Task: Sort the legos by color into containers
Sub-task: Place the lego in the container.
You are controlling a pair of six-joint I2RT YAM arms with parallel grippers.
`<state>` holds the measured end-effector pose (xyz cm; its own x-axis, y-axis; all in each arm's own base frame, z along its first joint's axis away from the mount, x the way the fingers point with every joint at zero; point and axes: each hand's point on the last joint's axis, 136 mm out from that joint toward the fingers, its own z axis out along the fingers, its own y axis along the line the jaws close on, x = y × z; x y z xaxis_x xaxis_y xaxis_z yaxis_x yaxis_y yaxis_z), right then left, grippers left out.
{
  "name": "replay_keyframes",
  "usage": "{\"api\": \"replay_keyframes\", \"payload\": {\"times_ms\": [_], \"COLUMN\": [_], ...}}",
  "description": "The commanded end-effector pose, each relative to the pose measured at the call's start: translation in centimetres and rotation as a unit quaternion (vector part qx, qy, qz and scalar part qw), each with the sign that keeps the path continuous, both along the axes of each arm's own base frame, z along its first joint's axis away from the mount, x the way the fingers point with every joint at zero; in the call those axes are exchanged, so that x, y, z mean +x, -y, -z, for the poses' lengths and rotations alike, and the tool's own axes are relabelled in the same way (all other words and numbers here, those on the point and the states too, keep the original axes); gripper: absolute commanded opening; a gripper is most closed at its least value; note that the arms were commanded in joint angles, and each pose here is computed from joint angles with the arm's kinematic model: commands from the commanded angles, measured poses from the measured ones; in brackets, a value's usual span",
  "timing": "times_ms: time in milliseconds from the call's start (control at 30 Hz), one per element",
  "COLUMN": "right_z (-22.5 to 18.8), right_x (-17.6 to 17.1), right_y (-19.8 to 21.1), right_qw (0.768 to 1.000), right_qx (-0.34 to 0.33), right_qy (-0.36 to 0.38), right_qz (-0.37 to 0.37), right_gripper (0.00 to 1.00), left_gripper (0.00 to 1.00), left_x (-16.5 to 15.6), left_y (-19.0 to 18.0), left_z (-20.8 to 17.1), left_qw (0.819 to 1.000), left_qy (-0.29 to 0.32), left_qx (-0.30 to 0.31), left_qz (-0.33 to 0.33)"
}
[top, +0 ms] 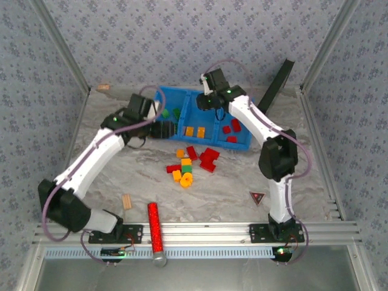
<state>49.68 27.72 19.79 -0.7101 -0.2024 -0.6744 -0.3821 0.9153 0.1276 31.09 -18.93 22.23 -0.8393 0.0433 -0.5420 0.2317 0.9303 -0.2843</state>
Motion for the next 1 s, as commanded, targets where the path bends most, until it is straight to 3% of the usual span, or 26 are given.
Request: {"api": "replay_keyframes", "payload": {"times_ms": [0,200,433,767,967], "right_z": [2.2,6.7,9.8,11.0,9.5], "right_x": [0.0,0.2,-0.7,-2.4,-3.4], "right_y": [-1.7,-3.1,-3.1,-2.7,-1.9], "right_qw": [0.999,0.997,0.993,0.99,0.991], "right_qx": [-0.021,-0.038,-0.061,-0.072,-0.081], "right_qy": [-0.023,-0.056,-0.082,-0.098,-0.08], "right_qz": [-0.035,-0.047,-0.051,-0.066,-0.063], "right_gripper": [0.3,0.31,0.37,0.49,0.53], "left_gripper": [0.82,0.81,0.8,0.8,0.8], "left_x": [-4.7,-10.5,-13.7,-13.7,-13.0], "left_y": [-0.6,1.6,4.9,7.6,8.5], "left_z": [3.0,7.4,11.6,15.8,17.3], "left_qw": [0.998,0.997,0.99,0.983,0.981], "left_qy": [-0.017,-0.055,-0.098,-0.136,-0.147], "left_qx": [0.051,0.046,0.068,0.086,0.102], "left_qz": [0.024,0.04,0.074,0.083,0.079]}}
